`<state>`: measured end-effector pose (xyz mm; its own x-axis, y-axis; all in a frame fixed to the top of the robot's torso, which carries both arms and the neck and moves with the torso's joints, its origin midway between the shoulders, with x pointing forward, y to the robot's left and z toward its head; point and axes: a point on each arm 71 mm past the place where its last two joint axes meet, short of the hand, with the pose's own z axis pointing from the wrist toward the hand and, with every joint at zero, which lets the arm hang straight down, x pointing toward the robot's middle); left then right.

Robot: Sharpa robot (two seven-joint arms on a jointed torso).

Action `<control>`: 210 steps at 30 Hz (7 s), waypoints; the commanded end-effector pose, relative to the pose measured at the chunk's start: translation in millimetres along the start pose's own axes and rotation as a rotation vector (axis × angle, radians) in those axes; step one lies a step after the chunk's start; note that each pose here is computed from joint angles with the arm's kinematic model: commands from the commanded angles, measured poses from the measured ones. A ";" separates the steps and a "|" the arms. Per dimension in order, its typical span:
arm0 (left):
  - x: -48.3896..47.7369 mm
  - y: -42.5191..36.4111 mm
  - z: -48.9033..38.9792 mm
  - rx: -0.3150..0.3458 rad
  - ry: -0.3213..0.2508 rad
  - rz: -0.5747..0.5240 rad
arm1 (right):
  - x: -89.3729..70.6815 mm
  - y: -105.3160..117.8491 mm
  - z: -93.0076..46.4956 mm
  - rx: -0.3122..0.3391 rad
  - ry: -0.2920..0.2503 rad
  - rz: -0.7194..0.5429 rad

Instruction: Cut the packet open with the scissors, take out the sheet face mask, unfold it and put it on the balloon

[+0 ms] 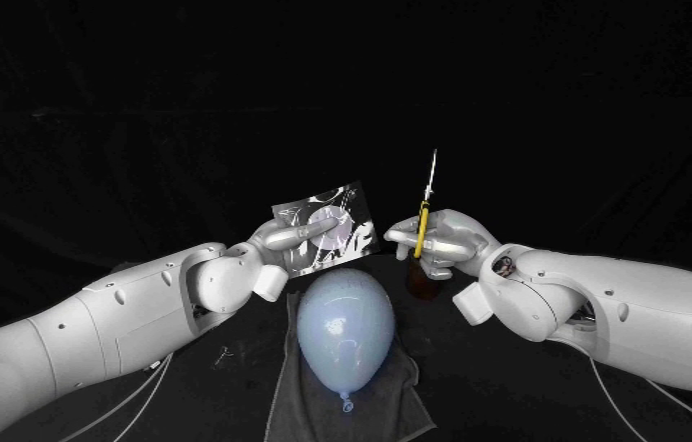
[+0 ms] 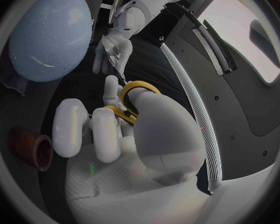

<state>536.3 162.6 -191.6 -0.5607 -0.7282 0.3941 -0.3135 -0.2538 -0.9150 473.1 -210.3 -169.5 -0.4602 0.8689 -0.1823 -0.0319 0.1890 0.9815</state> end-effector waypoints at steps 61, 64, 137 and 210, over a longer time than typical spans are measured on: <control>73.8 -7.4 78.6 -0.118 -0.003 0.300 | 64.0 -100.9 -104.6 0.316 0.231 0.124; 73.8 -6.5 78.1 -0.121 -0.001 0.307 | 63.6 -100.6 -105.1 0.313 0.229 0.124; 68.9 0.8 68.3 -0.166 -0.055 0.173 | 50.2 -107.1 -92.9 0.266 0.354 0.251; 76.4 1.9 66.3 -0.203 -0.007 0.199 | 49.2 -113.3 -87.3 0.281 0.325 0.220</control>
<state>545.3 67.2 -170.7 -0.5975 -0.7747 0.2069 -0.3514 0.0210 -0.9360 376.2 -230.4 -286.2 -0.6785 0.7275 0.1026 0.3367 0.1839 0.9235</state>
